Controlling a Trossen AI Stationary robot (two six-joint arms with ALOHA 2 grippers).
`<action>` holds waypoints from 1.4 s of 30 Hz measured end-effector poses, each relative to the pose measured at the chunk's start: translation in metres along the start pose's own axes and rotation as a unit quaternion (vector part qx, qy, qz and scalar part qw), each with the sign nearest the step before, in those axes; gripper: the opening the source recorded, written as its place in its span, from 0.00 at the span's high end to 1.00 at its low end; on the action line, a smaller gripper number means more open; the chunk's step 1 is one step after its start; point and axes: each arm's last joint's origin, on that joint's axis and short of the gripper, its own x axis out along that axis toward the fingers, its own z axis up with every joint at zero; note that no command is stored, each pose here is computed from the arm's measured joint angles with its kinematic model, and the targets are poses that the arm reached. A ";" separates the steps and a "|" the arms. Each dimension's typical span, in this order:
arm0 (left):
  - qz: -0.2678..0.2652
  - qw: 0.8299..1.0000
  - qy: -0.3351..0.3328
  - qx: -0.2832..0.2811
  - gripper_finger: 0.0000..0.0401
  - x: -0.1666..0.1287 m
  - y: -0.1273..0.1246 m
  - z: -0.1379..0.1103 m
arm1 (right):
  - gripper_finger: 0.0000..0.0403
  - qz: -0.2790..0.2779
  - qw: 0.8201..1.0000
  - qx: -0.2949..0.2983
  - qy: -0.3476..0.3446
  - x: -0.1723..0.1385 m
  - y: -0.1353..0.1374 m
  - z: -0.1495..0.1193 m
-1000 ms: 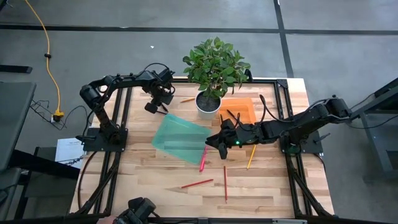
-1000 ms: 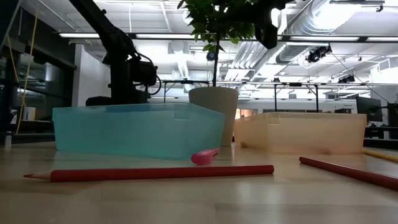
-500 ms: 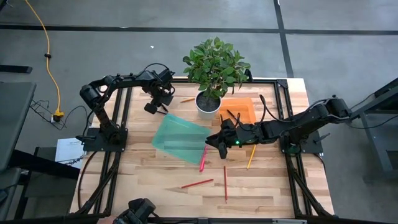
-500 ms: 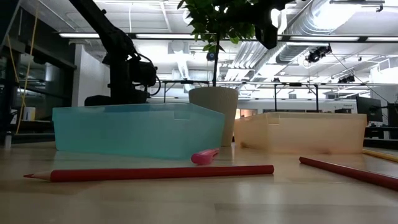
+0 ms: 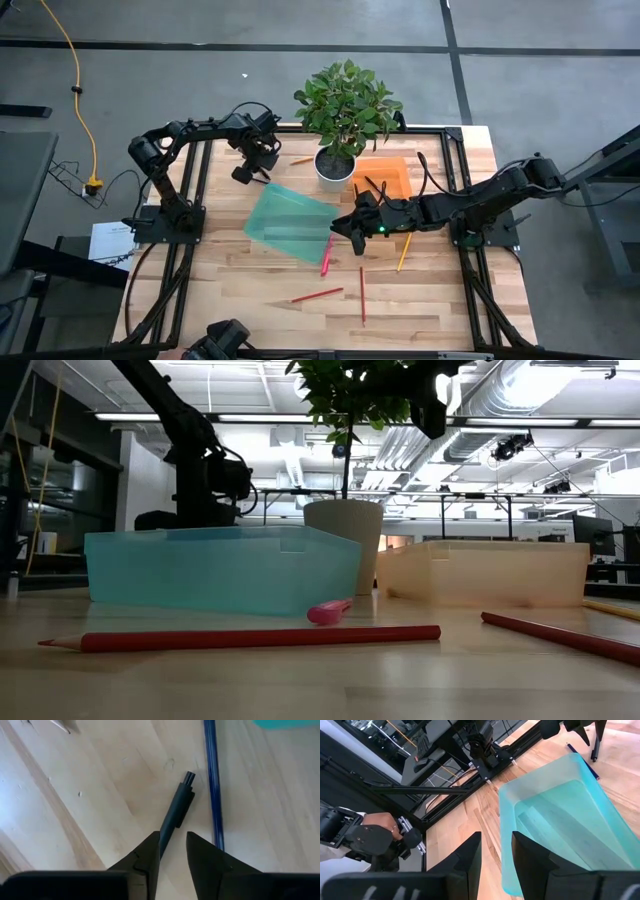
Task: Sort pens & pencils
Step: Put the black pen into the orange bin
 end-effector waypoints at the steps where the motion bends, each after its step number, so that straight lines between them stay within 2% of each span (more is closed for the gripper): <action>1: -0.001 1.000 0.001 0.000 0.81 0.001 0.000 0.000 | 0.76 0.000 1.000 0.000 0.000 0.000 0.000 0.000; 7: -0.017 1.000 0.012 -0.006 0.90 0.011 0.002 -0.001 | 0.76 0.000 1.000 0.002 0.000 0.000 0.000 0.000; 14: 0.010 1.000 0.016 -0.013 0.92 0.005 0.014 0.003 | 0.76 0.000 1.000 0.002 0.000 0.000 0.000 0.000; 17: 0.018 1.000 0.014 -0.013 0.91 0.003 0.018 0.004 | 0.76 -0.001 1.000 0.002 -0.001 0.000 0.000 0.000; 23: -0.003 1.000 0.011 -0.018 0.85 0.009 0.019 0.005 | 0.76 -0.002 1.000 0.003 -0.002 0.000 -0.001 0.001; 34: -0.017 0.999 0.014 -0.027 0.68 0.009 0.016 0.004 | 0.76 -0.003 1.000 -0.002 -0.002 0.000 -0.001 0.001; 38: -0.027 0.999 0.017 -0.018 0.67 0.009 0.014 0.004 | 0.76 -0.003 1.000 -0.003 -0.002 0.000 -0.001 0.001; 42: -0.029 0.999 0.008 -0.016 0.71 0.009 0.014 0.004 | 0.76 -0.003 1.000 -0.003 -0.002 0.000 -0.002 0.001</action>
